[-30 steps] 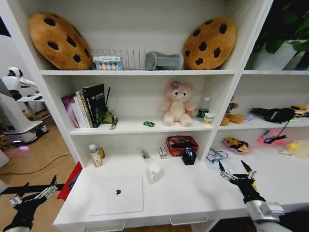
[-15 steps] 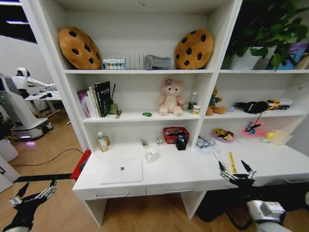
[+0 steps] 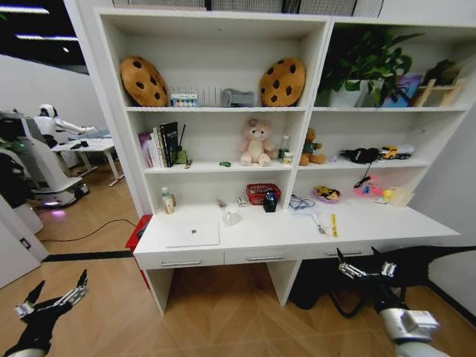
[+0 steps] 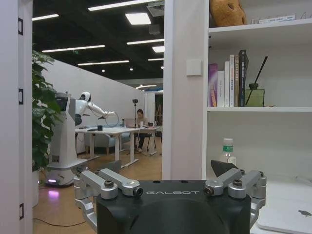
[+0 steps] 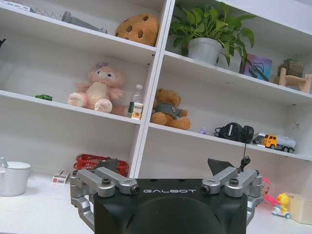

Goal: Organize the objects on the table.

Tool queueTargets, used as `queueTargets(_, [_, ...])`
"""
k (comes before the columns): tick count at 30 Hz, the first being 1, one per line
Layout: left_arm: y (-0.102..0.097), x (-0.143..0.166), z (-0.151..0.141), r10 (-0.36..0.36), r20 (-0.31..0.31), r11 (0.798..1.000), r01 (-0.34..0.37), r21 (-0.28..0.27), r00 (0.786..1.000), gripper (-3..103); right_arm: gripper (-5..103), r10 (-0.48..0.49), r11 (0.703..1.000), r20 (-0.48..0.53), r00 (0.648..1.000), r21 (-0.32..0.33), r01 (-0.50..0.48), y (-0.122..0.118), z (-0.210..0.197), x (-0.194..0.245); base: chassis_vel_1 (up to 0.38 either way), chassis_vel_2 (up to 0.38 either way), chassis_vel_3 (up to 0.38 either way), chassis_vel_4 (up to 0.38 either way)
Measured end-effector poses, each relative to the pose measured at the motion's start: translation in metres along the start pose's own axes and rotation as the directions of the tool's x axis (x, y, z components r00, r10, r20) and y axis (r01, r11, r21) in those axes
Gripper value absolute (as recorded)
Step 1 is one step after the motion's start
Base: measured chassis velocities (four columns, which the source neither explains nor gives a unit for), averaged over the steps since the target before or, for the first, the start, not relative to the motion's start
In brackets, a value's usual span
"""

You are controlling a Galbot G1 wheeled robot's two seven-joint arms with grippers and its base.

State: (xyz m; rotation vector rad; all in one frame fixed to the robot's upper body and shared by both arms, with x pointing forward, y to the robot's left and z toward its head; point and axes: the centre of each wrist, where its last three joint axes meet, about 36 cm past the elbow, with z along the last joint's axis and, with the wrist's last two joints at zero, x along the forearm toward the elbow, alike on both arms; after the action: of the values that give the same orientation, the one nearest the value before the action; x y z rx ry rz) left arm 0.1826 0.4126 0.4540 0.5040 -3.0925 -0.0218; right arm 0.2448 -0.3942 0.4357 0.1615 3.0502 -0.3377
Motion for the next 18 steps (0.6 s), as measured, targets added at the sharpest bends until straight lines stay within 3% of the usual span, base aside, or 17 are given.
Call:
queueTargets(7, [0.0, 0.0, 0.0, 0.0, 0.0, 1.0, 0.0, 0.0, 1.0, 100, 100, 0.0, 1.0, 0.0, 1.0, 0.0, 0.0, 0.0, 0.0, 0.0, 0.146, -0.138, -0.151, 0.139])
queueTargets(18, [0.0, -0.0001, 0.0, 0.0, 0.0, 1.0, 0.0, 0.0, 1.0, 100, 100, 0.0, 1.0, 0.0, 1.0, 0.0, 0.0, 0.0, 0.0, -0.0001, -0.008, 0.004, 0.002, 0.006])
